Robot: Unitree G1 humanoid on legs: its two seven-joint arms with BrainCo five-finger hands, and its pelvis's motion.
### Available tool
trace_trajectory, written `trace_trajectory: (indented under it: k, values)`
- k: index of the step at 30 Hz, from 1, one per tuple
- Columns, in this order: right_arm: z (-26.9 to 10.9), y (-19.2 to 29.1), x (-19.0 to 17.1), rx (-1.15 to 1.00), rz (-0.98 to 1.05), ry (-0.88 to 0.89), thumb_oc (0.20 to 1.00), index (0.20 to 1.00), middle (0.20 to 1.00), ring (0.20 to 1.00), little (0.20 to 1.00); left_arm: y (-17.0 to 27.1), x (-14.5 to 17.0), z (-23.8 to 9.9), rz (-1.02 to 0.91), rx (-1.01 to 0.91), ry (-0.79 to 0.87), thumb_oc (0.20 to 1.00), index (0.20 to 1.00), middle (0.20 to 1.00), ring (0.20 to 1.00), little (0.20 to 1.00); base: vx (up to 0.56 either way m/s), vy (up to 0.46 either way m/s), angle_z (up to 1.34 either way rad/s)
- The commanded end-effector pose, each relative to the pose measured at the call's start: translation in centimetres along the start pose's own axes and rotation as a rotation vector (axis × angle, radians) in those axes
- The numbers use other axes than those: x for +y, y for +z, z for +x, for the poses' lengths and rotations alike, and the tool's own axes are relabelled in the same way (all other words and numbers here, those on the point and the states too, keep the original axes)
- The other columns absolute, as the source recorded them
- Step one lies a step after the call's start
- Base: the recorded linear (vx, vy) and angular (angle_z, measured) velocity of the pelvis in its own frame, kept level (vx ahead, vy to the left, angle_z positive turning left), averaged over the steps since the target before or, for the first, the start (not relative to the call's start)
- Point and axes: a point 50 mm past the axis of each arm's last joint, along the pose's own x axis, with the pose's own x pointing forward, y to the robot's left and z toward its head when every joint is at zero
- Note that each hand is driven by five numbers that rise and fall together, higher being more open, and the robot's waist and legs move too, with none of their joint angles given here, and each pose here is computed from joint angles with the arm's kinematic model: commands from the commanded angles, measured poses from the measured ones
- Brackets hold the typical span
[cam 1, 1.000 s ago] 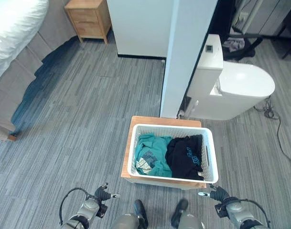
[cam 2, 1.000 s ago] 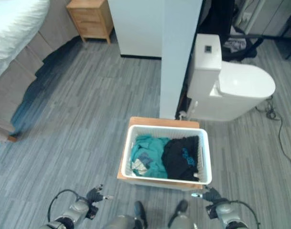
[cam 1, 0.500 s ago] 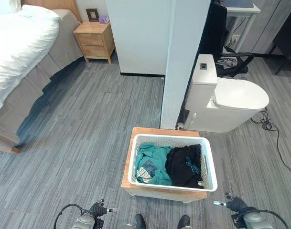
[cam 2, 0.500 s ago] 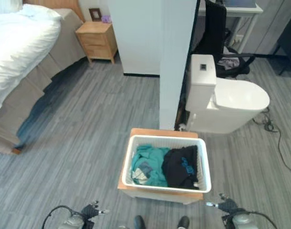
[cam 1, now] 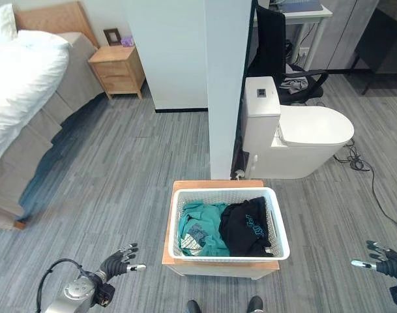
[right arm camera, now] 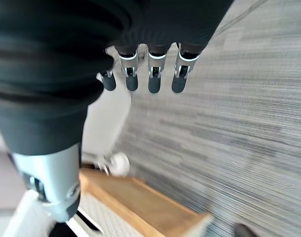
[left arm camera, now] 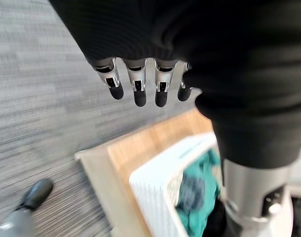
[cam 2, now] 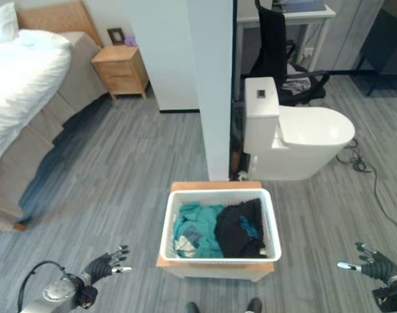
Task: Grab the laundry basket,head to the washer,open it,put in the laundry and shut it.
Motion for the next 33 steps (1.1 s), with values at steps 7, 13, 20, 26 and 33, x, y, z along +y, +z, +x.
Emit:
trace_trajectory:
  k: [7, 13, 20, 26, 33]
  values:
    - [3.9, 7.7, -1.4, -0.107, 0.044, 0.062, 1.0, 1.0, 1.0, 1.0, 1.0, -1.0, 3.1, 4.6, -0.095, 0.155, 0.185, 1.0, 1.0, 1.0, 1.0, 1.0, 0.0, 0.004, 0.0]
    - [8.6, 11.7, 0.9, 0.055, 0.077, 0.009, 1.0, 1.0, 1.0, 1.0, 1.0, 0.8, 2.5, 7.8, -0.058, 0.352, 0.27, 1.0, 1.0, 1.0, 1.0, 1.0, -0.05, 0.029, -0.03]
    - [9.4, 15.6, 4.4, 0.188, 0.054, -0.001, 1.0, 1.0, 1.0, 1.0, 1.0, 5.6, 6.0, 7.3, 0.032, 0.428, 0.386, 1.0, 1.0, 1.0, 1.0, 1.0, -0.04, 0.006, 0.02]
    - [9.5, 15.9, 5.8, 0.204, 0.086, 0.026, 1.0, 1.0, 1.0, 1.0, 1.0, 9.0, 7.6, 7.1, 0.112, 0.398, 0.447, 1.0, 1.0, 1.0, 1.0, 1.0, -0.04, -0.005, 0.02]
    - [9.7, 16.0, 7.1, 0.205, 0.13, 0.055, 1.0, 1.0, 1.0, 1.0, 1.0, 9.4, 7.0, 7.5, 0.08, 0.373, 0.449, 1.0, 1.0, 1.0, 1.0, 1.0, 0.0, -0.001, 0.0]
